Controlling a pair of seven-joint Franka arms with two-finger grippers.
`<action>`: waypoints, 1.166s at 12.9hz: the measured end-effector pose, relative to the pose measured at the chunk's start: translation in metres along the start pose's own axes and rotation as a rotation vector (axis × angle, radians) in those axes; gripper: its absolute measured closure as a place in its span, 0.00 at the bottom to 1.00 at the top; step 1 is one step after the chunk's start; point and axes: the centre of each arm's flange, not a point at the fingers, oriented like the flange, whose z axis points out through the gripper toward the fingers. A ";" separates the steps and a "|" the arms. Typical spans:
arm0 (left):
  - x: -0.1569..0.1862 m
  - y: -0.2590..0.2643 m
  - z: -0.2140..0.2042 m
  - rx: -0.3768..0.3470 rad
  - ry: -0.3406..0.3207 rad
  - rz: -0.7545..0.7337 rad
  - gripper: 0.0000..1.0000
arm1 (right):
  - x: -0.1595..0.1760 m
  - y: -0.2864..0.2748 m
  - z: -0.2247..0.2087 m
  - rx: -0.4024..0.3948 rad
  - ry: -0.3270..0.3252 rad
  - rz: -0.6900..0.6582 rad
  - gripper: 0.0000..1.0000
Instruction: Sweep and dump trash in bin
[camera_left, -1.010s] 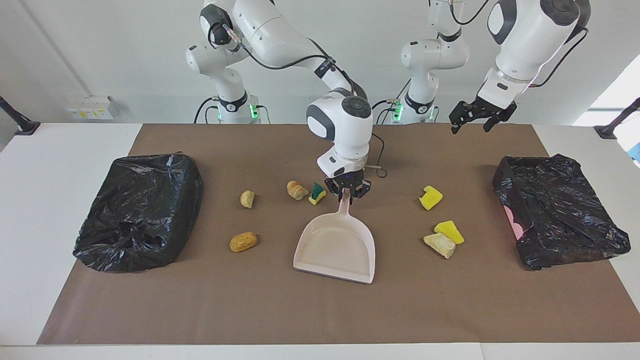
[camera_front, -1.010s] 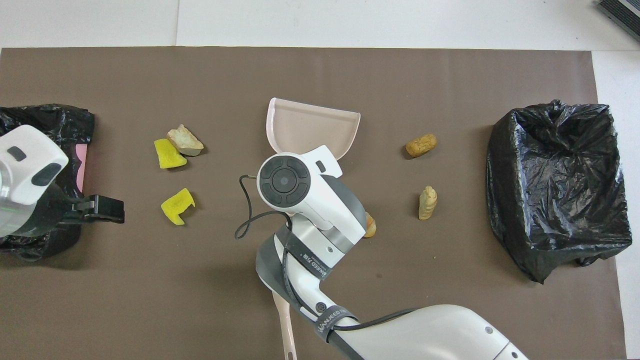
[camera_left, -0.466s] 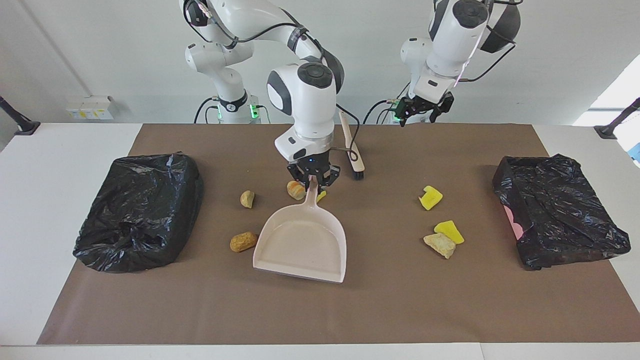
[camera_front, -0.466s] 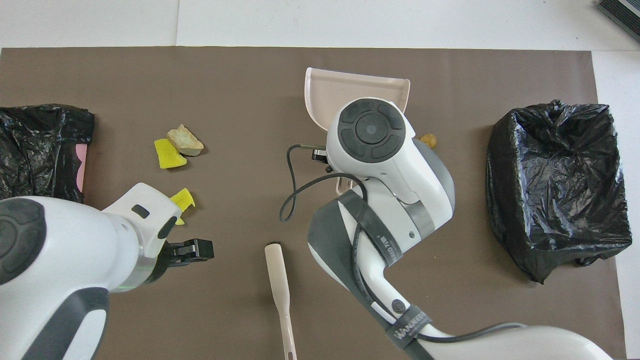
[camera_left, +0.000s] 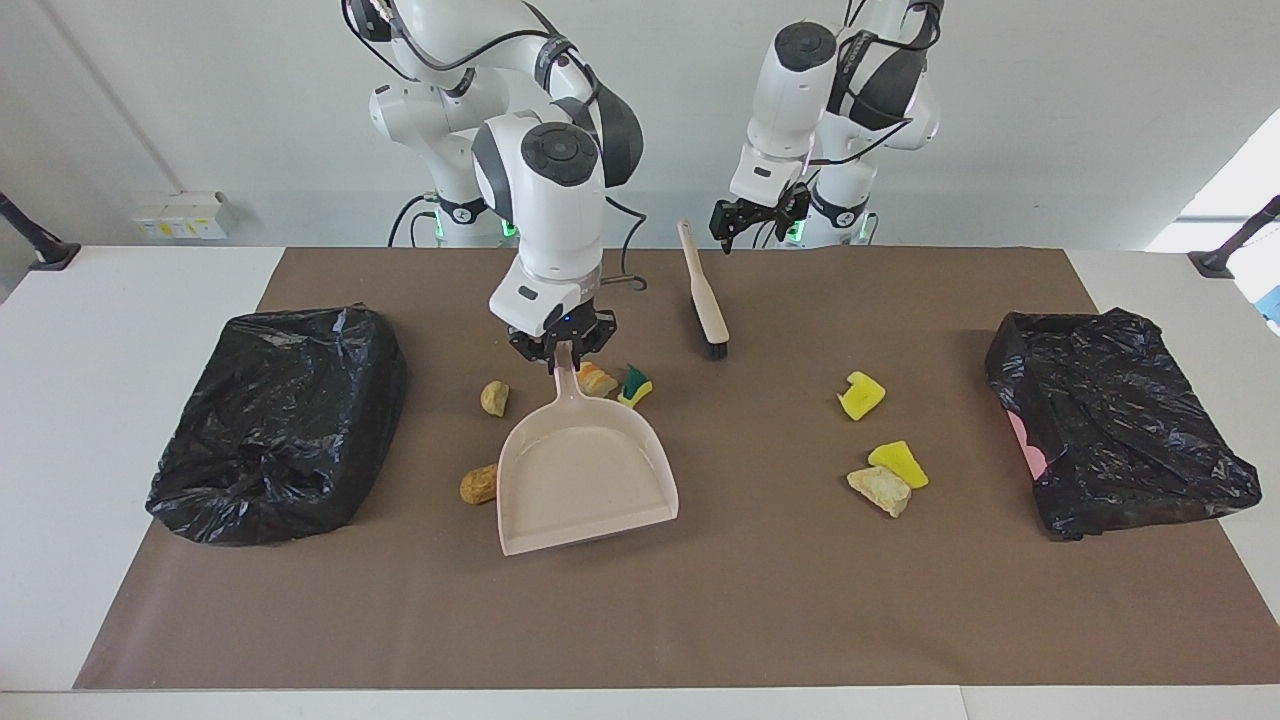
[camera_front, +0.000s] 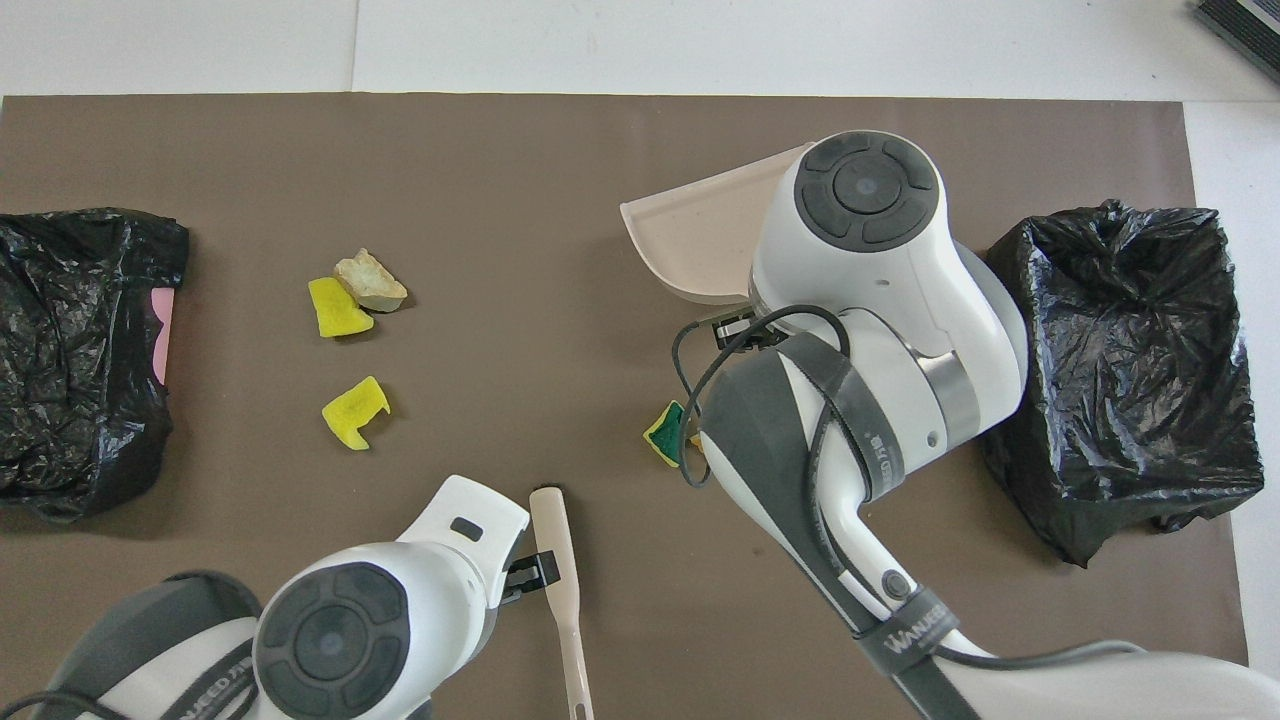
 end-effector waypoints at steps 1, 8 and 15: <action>-0.013 0.006 0.021 0.006 0.000 0.005 0.00 | -0.003 0.000 0.000 -0.003 -0.020 -0.079 0.68; -0.079 0.045 0.112 0.068 -0.033 0.100 0.00 | -0.017 0.001 0.001 0.008 -0.085 -0.554 0.68; -0.106 0.050 0.125 0.029 -0.025 0.148 0.40 | -0.029 0.015 0.014 0.025 -0.121 -0.734 0.68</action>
